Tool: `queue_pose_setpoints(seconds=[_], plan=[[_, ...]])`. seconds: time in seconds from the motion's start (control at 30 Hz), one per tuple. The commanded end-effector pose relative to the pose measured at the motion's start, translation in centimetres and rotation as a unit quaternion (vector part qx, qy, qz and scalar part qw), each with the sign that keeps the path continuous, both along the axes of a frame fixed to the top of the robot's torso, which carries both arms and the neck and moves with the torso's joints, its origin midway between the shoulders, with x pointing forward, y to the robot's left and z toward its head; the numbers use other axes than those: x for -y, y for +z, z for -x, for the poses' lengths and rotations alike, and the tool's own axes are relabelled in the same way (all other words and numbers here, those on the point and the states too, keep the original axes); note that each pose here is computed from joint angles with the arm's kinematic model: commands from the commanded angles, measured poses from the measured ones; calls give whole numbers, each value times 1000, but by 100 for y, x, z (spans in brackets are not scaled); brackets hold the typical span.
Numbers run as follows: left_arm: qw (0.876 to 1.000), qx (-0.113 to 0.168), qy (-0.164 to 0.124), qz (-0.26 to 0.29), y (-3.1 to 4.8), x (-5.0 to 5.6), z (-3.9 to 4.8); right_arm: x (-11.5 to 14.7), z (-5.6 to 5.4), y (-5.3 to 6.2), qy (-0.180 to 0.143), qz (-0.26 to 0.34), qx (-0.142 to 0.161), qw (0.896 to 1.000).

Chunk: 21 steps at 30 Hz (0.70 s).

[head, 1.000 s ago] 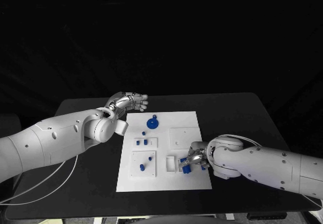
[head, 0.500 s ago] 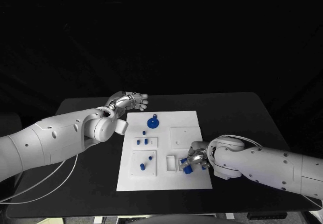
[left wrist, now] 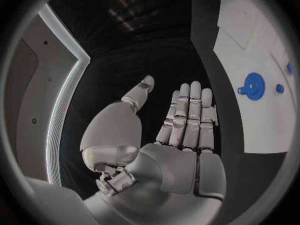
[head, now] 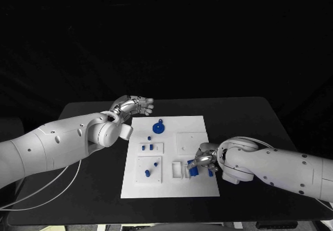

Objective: Assemble the parts on the task board

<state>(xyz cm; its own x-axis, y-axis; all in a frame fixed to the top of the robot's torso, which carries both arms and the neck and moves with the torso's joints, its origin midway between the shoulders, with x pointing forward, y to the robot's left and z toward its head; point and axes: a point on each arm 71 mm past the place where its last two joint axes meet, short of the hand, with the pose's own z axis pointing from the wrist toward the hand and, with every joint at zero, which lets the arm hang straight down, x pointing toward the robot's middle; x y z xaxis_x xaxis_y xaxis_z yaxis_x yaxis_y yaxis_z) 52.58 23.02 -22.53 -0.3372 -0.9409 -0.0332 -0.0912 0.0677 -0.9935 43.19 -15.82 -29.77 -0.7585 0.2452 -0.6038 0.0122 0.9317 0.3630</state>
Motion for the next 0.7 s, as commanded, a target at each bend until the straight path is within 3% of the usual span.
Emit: queue_pose_setpoints(seconds=[0.03, 0.3, 0.7], plan=[[1000, 2, -7, 4, 11, 26, 3, -40, 13, 10, -16, -21, -36, 999], [1000, 2, -8, 4, 13, 39, 2, -233, 5, -7, -4, -30, -61, 998], [1000, 2, -12, 5, 13, 64, 6, -428, -30, -53, 20, -20, -55, 998]])
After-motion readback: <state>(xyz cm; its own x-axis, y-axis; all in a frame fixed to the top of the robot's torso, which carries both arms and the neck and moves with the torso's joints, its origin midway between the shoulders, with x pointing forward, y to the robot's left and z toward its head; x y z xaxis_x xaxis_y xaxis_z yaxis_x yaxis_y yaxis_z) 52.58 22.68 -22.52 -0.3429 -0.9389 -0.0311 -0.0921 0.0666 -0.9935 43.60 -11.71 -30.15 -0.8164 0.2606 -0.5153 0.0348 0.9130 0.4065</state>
